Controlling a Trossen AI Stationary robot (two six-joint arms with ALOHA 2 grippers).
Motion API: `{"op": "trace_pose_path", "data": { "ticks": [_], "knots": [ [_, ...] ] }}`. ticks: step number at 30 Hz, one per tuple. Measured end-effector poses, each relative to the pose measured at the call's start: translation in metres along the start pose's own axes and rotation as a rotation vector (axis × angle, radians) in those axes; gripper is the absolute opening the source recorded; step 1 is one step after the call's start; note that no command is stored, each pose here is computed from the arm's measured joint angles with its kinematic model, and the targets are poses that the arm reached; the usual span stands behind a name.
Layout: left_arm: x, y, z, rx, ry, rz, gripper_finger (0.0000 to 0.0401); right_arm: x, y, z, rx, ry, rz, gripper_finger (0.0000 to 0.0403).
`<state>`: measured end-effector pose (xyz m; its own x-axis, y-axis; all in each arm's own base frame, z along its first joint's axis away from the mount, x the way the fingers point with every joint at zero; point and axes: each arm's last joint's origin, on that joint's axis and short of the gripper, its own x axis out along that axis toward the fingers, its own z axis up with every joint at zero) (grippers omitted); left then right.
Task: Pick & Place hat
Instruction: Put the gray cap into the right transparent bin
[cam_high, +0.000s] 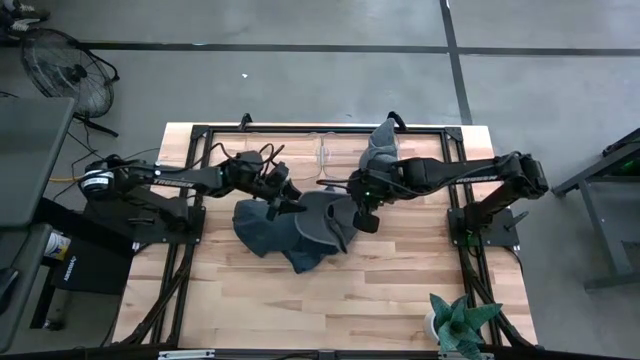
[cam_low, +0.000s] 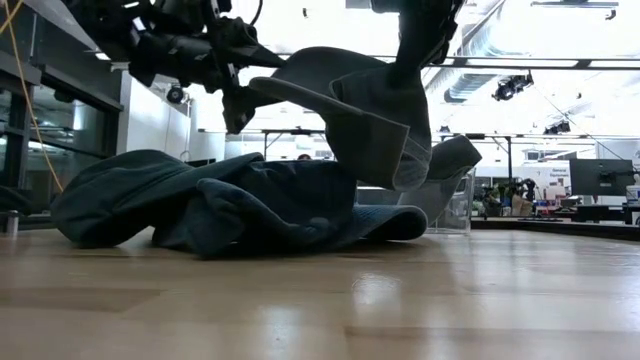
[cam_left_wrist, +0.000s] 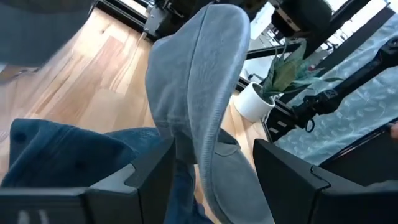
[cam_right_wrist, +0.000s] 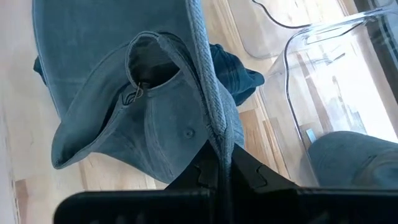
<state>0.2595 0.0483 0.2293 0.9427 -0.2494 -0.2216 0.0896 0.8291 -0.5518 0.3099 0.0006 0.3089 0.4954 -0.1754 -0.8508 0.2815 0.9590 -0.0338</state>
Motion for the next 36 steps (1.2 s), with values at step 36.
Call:
{"op": "trace_pose_path", "data": {
  "ticks": [36],
  "knots": [
    [0.001,-0.007,0.022,-0.106,-0.141,0.055,0.011,0.0,-0.029,0.025,-0.03,-0.191,0.023,0.0001]
  ]
}}
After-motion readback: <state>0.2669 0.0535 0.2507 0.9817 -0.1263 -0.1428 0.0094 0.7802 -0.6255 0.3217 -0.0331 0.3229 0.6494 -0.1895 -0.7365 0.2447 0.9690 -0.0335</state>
